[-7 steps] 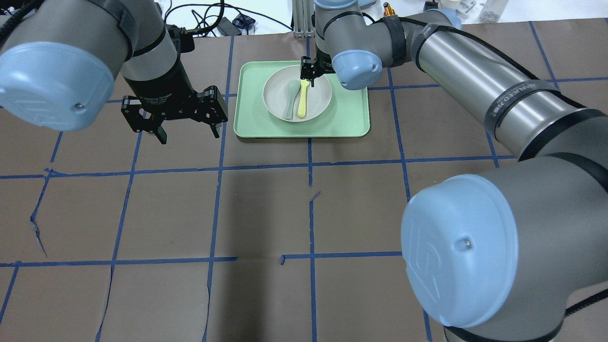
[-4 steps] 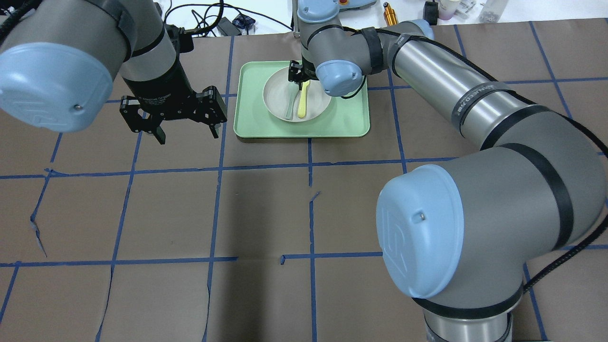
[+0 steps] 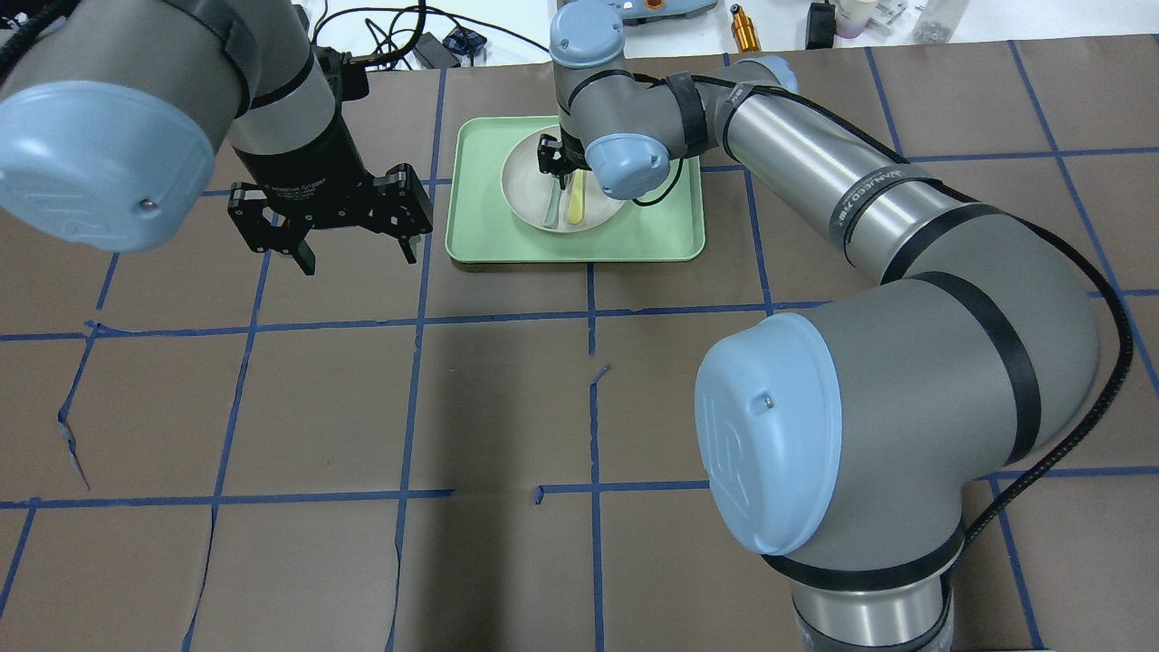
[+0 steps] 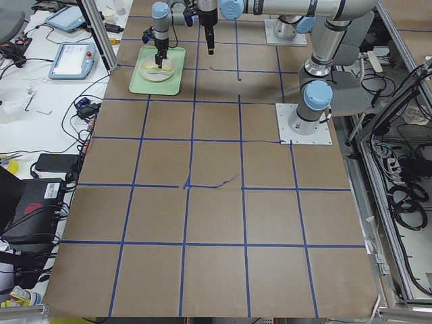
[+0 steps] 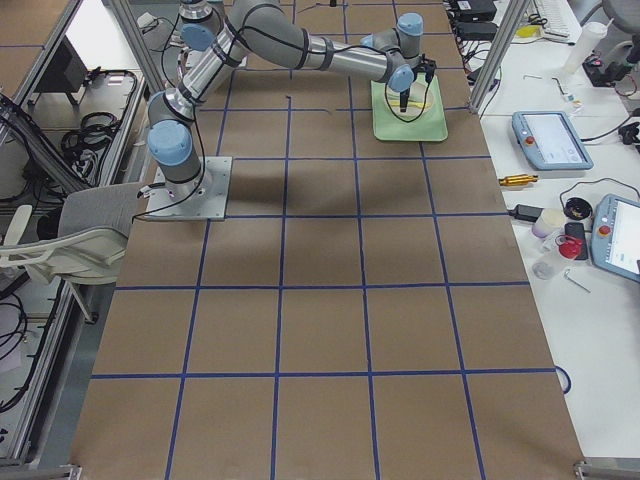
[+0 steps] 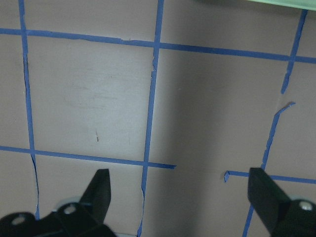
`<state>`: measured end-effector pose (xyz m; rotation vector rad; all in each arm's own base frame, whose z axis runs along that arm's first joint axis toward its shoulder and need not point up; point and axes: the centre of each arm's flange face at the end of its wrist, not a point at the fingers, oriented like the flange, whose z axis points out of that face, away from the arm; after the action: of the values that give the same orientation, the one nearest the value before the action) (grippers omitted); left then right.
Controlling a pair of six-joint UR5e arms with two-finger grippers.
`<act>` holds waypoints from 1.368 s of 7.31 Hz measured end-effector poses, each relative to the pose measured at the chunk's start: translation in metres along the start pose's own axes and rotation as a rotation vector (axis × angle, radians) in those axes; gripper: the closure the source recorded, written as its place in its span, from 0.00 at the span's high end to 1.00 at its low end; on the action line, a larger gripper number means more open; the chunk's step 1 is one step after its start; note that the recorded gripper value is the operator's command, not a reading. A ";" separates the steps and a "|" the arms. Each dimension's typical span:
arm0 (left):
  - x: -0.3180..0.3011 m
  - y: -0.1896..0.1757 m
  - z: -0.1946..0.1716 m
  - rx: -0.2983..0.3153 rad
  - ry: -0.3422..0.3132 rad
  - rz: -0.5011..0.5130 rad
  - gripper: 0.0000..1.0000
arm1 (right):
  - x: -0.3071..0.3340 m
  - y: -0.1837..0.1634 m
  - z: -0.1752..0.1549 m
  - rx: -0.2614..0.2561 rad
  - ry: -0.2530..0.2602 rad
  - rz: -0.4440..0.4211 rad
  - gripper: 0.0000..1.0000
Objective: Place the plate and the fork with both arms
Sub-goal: 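Lower the right gripper and grasp the yellow fork handle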
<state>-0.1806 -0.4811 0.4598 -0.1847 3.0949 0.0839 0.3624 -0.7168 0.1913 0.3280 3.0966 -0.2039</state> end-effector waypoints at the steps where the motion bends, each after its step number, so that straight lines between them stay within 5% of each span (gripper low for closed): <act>1: 0.000 0.000 0.000 0.000 0.000 -0.001 1.00 | 0.002 0.005 0.006 -0.015 0.005 -0.002 0.54; 3: 0.000 0.000 0.000 0.000 0.000 -0.003 1.00 | 0.002 0.008 0.009 -0.023 0.003 -0.005 0.39; 6: 0.000 0.000 0.000 0.002 0.000 -0.005 1.00 | 0.001 0.007 -0.002 -0.011 -0.019 -0.018 0.32; 10: 0.000 0.000 -0.001 0.002 0.000 -0.005 1.00 | 0.006 0.005 -0.040 0.017 -0.036 -0.085 0.31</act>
<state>-0.1806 -0.4813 0.4603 -0.1922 3.0947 0.0798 0.3571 -0.7051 0.2304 0.1915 3.0772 -0.2351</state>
